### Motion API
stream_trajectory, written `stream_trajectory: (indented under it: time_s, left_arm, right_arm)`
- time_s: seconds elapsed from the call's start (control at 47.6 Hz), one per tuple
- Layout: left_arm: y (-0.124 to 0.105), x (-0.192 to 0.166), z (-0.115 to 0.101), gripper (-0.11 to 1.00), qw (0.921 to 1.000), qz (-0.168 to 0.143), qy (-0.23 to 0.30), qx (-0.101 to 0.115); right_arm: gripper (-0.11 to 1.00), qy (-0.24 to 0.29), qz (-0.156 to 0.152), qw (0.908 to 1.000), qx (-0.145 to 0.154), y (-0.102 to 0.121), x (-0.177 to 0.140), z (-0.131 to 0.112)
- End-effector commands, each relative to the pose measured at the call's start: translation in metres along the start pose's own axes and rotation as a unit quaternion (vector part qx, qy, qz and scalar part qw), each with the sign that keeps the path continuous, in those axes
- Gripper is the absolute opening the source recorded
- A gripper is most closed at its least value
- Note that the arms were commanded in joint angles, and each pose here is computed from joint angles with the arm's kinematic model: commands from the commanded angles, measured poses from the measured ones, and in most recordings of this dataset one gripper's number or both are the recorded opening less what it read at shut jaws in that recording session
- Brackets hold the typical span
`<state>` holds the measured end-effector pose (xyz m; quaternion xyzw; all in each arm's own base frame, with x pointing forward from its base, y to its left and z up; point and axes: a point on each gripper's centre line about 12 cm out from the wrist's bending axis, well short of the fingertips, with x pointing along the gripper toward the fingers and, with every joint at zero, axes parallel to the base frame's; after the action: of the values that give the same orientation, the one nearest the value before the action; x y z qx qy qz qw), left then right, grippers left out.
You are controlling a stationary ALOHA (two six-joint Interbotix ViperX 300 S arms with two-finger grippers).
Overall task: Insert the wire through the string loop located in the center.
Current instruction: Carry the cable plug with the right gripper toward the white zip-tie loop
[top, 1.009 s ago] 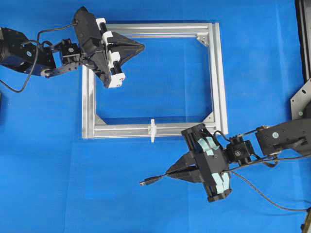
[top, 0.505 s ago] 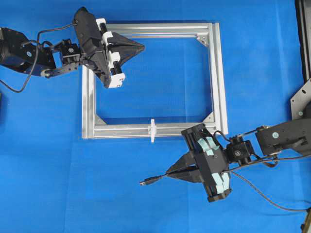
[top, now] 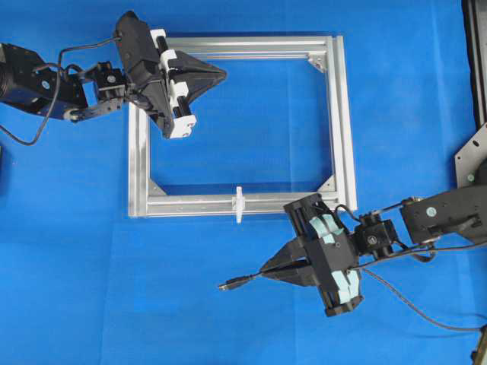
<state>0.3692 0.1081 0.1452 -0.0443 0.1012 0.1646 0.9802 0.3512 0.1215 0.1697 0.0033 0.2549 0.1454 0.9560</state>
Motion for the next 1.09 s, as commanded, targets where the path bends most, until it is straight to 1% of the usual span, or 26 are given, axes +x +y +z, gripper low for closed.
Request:
stream_trajectory:
  time_s: [0.0,0.378,0.631,0.799,0.946,1.072]
  left_arm:
    - [-0.002,-0.002,0.014,0.0,0.9998,-0.003,-0.021,0.001]
    - [-0.002,-0.001,0.014,0.0,0.9998,-0.003,-0.021,0.001]
    - [-0.003,-0.002,0.014,0.0,0.9998,-0.005,-0.021,0.001]
    - [-0.004,-0.002,0.015,0.0,0.9997,-0.005,-0.022,0.001]
    - [-0.003,-0.002,0.014,0.0,0.9998,-0.005,-0.02,0.001]
    - [-0.003,-0.001,0.014,0.0,0.9998,-0.005,-0.021,0.001]
  right_arm:
    - [-0.03,-0.018,0.002,0.9998,0.0,0.001,-0.004,0.012]
    - [-0.03,0.0,0.001,1.0,0.001,0.001,-0.005,0.006]
    - [-0.03,0.005,-0.001,1.0,0.003,-0.001,-0.019,-0.005]
    - [-0.03,0.007,-0.013,0.9998,0.014,-0.011,-0.032,-0.015]
    - [-0.03,0.011,-0.03,0.9991,0.027,-0.024,-0.041,-0.023]
    - [-0.03,0.016,-0.039,0.9987,0.031,-0.03,-0.049,-0.031]
